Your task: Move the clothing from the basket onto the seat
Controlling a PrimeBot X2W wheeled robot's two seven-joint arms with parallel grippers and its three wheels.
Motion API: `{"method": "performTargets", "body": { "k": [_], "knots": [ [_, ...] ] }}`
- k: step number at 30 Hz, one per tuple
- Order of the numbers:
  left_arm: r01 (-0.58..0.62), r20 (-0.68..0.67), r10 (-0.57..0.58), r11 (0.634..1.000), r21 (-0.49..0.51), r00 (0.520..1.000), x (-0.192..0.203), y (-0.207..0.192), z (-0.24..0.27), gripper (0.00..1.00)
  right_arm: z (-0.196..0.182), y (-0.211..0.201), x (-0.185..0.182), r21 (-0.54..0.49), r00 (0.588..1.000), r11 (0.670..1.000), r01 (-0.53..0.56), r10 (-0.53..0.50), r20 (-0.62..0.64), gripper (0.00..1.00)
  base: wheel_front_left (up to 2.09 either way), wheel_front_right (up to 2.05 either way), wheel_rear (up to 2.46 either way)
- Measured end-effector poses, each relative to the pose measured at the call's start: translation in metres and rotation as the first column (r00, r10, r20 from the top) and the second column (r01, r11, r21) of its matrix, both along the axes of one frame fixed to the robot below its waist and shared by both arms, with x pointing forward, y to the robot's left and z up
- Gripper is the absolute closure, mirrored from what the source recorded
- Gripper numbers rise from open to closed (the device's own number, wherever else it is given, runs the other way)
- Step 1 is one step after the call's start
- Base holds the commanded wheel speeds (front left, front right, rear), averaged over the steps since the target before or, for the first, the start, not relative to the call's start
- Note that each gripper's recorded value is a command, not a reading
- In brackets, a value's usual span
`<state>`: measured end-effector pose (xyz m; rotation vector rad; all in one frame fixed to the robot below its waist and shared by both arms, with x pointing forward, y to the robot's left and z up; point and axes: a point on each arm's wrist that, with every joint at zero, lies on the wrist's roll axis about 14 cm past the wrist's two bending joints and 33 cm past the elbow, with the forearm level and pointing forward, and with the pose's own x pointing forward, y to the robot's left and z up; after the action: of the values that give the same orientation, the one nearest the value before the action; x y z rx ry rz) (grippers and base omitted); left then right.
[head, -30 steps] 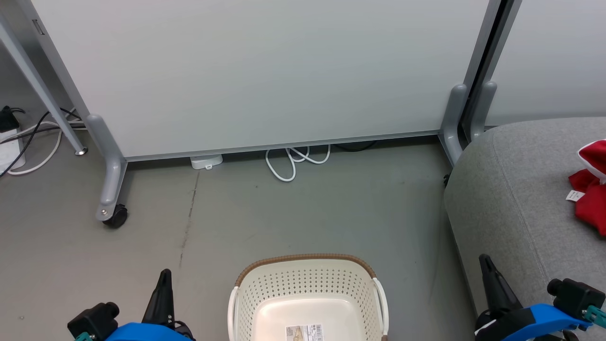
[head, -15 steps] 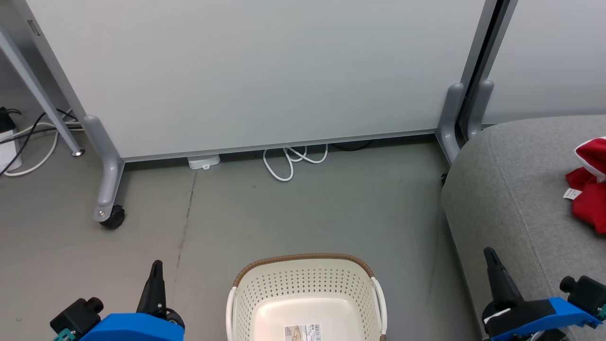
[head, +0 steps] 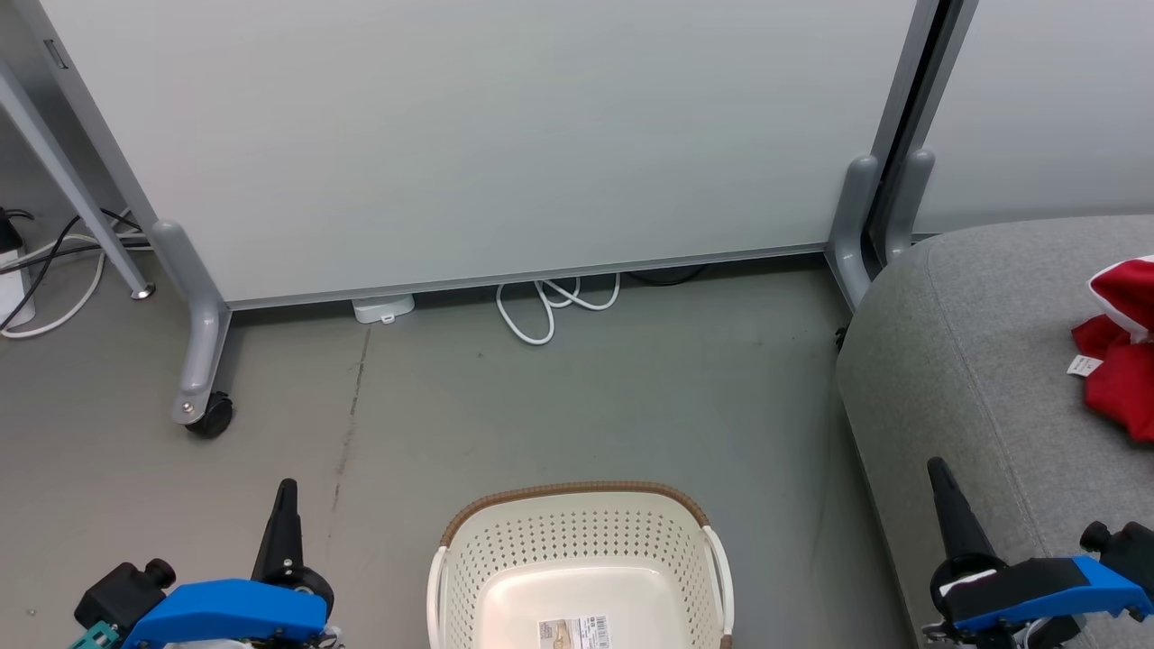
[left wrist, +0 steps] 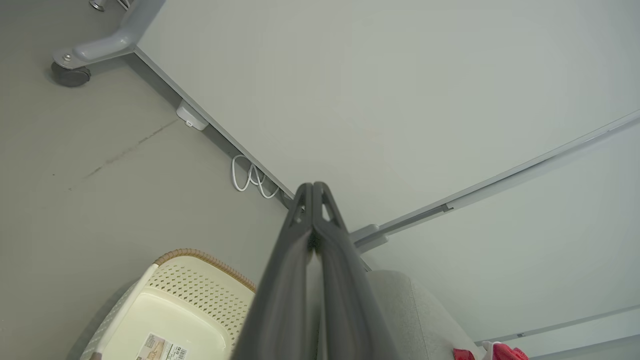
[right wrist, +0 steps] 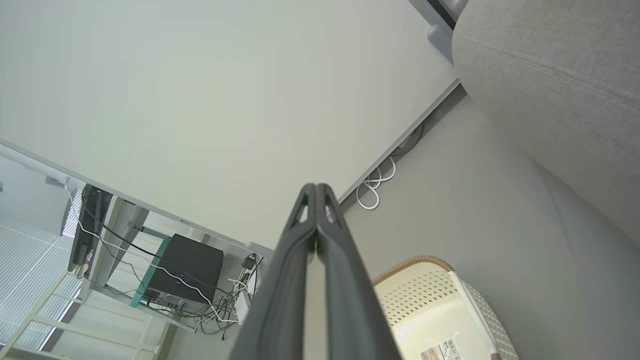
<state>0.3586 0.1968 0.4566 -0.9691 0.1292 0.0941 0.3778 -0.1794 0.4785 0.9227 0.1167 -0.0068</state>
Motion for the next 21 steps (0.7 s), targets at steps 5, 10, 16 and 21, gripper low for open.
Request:
{"method": "performTargets", "body": {
  "k": [5, 10, 16, 21],
  "knots": [
    [-0.008, 0.007, 0.008, 0.998, -0.055, 1.000, 0.002, 0.000, 0.003, 1.00, 0.001, -0.002, 0.000, 0.057, 1.000, 0.998, 0.009, -0.009, 0.000, 1.00, 0.00, 0.00, 0.00],
    [-0.019, 0.013, 0.020, 0.994, -0.106, 1.000, 0.004, 0.002, 0.005, 1.00, 0.003, -0.003, 0.002, 0.111, 1.000, 0.994, 0.018, -0.018, 0.004, 1.00, 0.00, 0.00, 0.00],
    [-0.020, 0.028, 0.025, 0.986, -0.164, 0.999, 0.008, 0.001, 0.011, 1.00, 0.006, -0.005, 0.003, 0.173, 1.000, 0.985, 0.027, -0.029, 0.008, 1.00, 0.00, 0.00, 0.00],
    [-0.022, 0.032, 0.029, 0.980, -0.198, 0.999, 0.010, 0.002, 0.013, 1.00, 0.007, -0.006, 0.003, 0.214, 0.999, 0.976, 0.031, -0.033, 0.009, 1.00, 0.00, 0.00, 0.00]
  ]
}}
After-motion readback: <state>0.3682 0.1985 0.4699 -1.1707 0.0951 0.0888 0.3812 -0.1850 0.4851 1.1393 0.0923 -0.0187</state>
